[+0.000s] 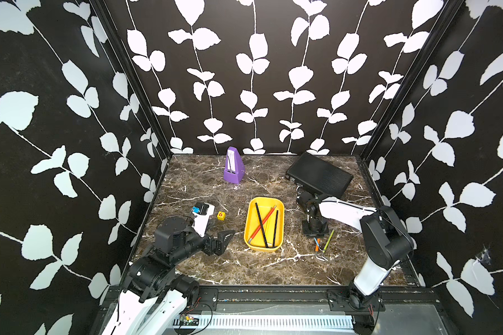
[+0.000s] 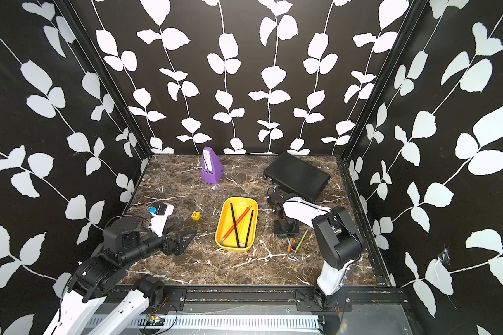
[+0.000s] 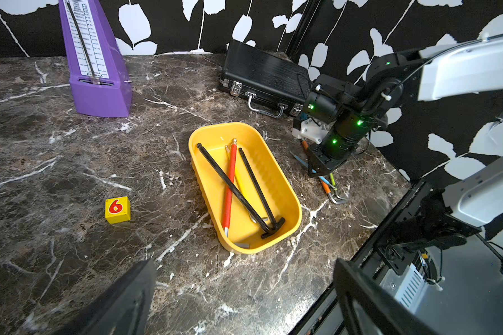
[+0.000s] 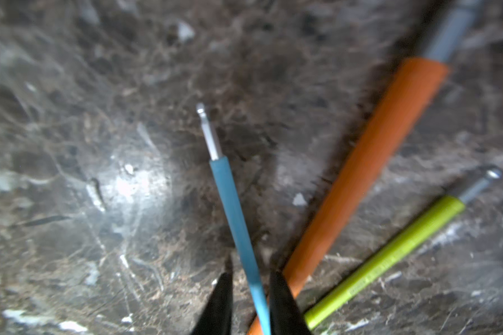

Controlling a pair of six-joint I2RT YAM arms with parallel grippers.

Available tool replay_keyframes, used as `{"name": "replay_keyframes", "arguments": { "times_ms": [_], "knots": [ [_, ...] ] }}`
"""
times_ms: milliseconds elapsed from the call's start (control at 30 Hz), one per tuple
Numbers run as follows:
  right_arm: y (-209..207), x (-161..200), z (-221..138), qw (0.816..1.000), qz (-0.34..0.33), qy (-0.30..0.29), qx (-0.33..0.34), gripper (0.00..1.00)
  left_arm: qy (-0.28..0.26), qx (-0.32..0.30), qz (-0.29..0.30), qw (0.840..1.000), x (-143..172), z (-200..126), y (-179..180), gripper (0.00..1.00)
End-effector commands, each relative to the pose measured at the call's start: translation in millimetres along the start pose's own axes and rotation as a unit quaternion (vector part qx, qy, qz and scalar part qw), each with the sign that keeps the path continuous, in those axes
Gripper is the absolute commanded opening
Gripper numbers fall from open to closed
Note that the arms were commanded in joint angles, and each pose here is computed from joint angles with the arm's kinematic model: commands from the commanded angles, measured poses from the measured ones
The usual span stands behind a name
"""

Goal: Put the hex key on the desktop into the storage box
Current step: Pick up the Allen key from the center of the board.

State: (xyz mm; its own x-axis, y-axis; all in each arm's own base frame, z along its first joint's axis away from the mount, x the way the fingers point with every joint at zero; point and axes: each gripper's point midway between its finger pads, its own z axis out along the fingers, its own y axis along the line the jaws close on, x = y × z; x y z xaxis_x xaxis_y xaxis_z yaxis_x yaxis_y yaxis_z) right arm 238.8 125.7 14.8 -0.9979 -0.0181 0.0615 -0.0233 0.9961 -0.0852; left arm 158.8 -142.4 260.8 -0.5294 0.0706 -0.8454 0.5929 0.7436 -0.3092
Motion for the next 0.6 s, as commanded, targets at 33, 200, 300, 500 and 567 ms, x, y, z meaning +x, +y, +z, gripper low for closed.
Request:
{"name": "replay_keyframes", "arguments": {
  "times_ms": [33, 200, 300, 500, 567],
  "knots": [
    [0.4, 2.8, 11.3, 1.000, -0.008, 0.020, 0.000, 0.18, 0.001, 0.007, 0.000, 1.000, 0.9, 2.7, -1.8, 0.96],
    [1.2, 0.8, 9.7, 1.000, -0.006, 0.014, -0.003, 0.06, 0.002, 0.007, 0.000, 1.000, 1.1, 2.9, -1.5, 0.96],
    [3.2, -1.9, 4.9, 1.000, -0.003, 0.006, -0.008, 0.00, 0.002, 0.006, 0.000, 1.000, 1.0, 2.8, -1.4, 0.96],
    [4.2, -13.4, -33.1, 0.998, 0.022, -0.044, -0.025, 0.00, 0.001, 0.004, -0.001, 1.000, 0.9, 2.4, -0.7, 0.96],
    [7.6, -19.2, -56.4, 0.996, 0.030, -0.071, -0.042, 0.00, 0.003, 0.004, -0.001, 1.000, 1.5, 3.2, -0.4, 0.96]
  ]
}}
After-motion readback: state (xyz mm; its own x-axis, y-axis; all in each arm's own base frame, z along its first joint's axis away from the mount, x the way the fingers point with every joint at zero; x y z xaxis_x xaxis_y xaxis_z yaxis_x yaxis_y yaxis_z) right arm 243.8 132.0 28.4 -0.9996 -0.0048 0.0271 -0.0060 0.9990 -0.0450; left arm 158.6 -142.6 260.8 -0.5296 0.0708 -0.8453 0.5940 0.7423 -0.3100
